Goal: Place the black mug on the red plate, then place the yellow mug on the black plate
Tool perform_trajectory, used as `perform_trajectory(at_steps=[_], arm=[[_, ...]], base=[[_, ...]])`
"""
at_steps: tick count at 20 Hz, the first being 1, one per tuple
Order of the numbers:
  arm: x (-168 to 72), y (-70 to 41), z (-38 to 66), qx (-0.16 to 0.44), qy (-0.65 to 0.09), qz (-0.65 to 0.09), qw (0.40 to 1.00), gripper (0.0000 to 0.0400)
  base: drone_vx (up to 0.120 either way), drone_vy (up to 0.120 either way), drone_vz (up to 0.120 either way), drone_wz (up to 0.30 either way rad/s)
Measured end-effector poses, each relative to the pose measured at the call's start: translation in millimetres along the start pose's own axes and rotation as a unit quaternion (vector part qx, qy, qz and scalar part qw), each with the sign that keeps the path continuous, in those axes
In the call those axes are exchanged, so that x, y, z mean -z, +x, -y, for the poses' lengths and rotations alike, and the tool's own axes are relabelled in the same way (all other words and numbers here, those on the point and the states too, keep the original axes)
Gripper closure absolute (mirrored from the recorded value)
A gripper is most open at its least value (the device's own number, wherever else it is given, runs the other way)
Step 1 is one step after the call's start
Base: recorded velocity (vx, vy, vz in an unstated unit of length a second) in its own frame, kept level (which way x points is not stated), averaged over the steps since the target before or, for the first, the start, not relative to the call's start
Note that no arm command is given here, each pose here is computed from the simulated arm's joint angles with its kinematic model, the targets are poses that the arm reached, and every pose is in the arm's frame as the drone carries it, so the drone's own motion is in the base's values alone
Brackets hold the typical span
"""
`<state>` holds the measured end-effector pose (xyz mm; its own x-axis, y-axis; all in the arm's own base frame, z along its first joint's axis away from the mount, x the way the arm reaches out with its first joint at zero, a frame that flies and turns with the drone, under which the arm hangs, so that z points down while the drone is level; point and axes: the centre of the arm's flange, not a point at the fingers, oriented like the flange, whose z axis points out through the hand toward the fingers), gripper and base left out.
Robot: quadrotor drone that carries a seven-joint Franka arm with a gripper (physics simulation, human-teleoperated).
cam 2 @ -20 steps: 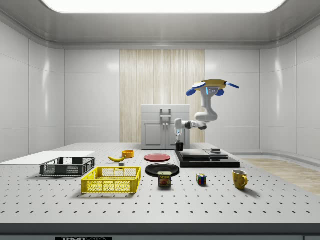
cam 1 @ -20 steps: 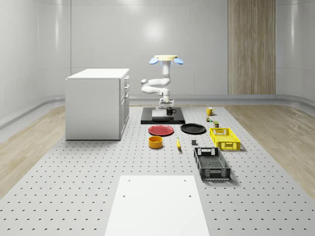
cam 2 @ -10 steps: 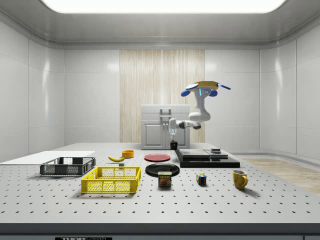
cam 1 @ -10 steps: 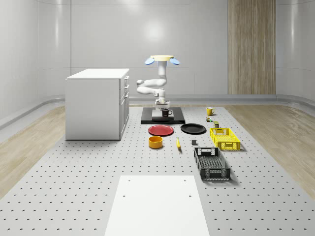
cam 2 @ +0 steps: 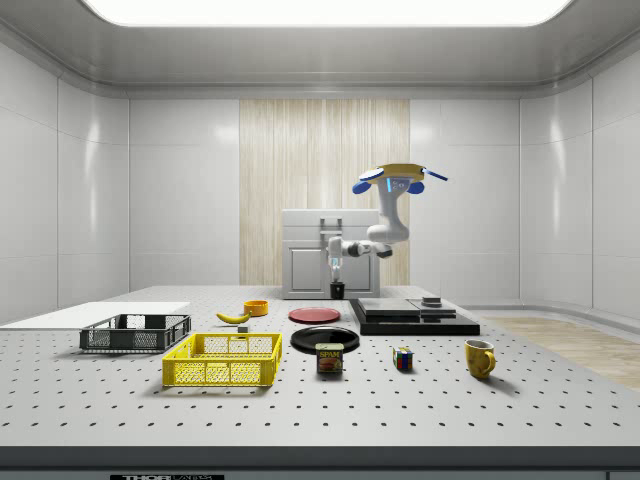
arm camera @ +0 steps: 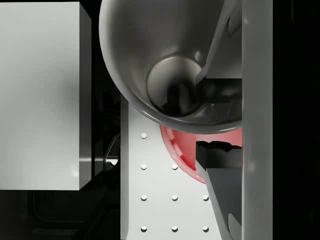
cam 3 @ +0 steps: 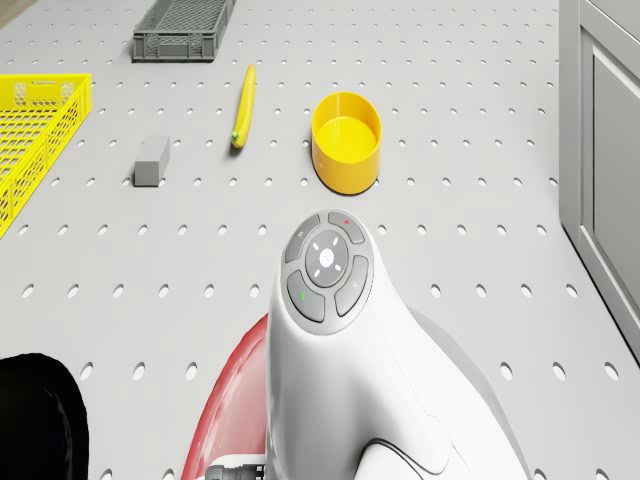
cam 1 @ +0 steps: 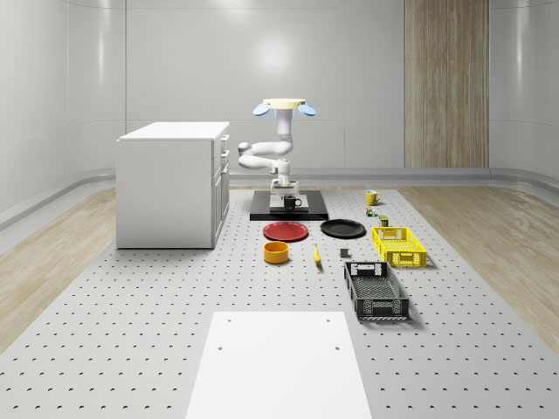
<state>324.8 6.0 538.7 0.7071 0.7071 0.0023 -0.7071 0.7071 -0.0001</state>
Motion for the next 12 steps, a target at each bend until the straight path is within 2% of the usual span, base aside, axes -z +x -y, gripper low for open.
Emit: perform_trajectory(at_steps=[1,3,12], arm=[[0.0,0.0,0.0,0.000,0.000,0.000,1.000,0.0290],[0.0,0.0,0.0,0.000,0.000,0.000,1.000,0.0290],[0.0,0.0,0.0,0.000,0.000,0.000,1.000,0.0290]], base=[[0.120,0.000,0.000,0.000],[0.120,-0.120,0.000,0.000],[0.120,0.000,0.000,0.000]])
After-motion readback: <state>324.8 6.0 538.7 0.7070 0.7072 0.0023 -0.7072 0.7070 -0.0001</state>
